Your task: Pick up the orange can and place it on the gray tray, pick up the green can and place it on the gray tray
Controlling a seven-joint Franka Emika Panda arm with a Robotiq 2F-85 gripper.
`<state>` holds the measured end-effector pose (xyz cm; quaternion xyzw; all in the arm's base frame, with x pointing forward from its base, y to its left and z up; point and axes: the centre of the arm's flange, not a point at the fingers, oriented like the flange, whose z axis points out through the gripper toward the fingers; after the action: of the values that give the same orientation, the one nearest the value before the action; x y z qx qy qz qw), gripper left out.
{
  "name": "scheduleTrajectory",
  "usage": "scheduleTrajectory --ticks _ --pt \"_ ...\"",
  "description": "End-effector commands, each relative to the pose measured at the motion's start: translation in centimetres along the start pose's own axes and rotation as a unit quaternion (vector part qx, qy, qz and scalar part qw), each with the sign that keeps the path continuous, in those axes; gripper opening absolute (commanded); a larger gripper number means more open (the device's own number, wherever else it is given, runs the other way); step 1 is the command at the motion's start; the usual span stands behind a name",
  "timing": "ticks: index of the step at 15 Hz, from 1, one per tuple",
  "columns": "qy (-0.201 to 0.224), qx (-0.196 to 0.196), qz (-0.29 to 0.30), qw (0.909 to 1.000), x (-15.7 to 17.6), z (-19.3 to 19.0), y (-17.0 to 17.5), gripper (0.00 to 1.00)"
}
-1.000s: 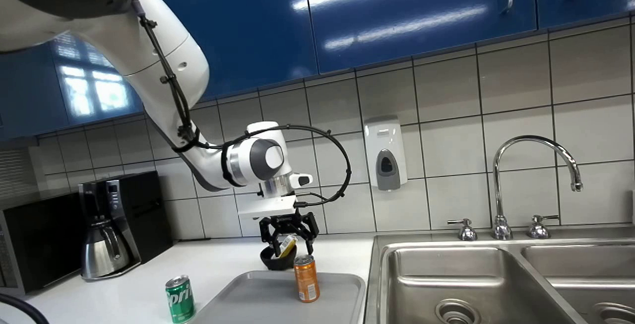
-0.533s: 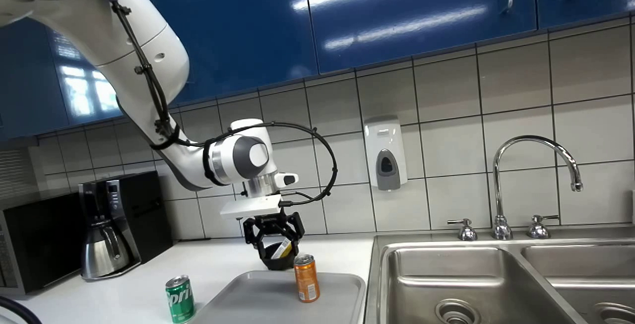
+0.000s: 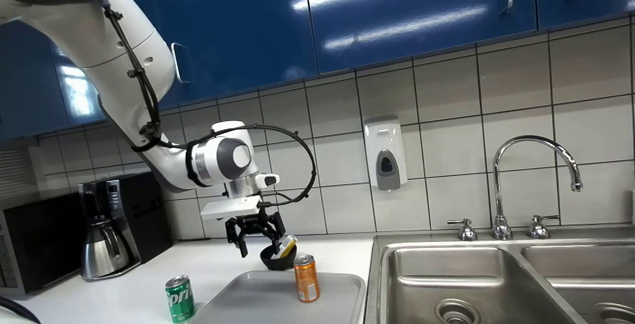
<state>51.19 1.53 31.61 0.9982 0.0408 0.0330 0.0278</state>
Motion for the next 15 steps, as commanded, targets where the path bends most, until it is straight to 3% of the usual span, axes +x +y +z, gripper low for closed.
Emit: scheduleTrajectory --ticks 1,7,15 --pt "0.010 0.000 0.036 0.9993 0.1 -0.6 -5.4 1.00" --pt "0.006 -0.004 0.055 0.9985 0.3 -0.4 -13.5 1.00" --pt "0.016 -0.013 0.047 0.9987 -0.1 -1.2 -18.5 1.00"
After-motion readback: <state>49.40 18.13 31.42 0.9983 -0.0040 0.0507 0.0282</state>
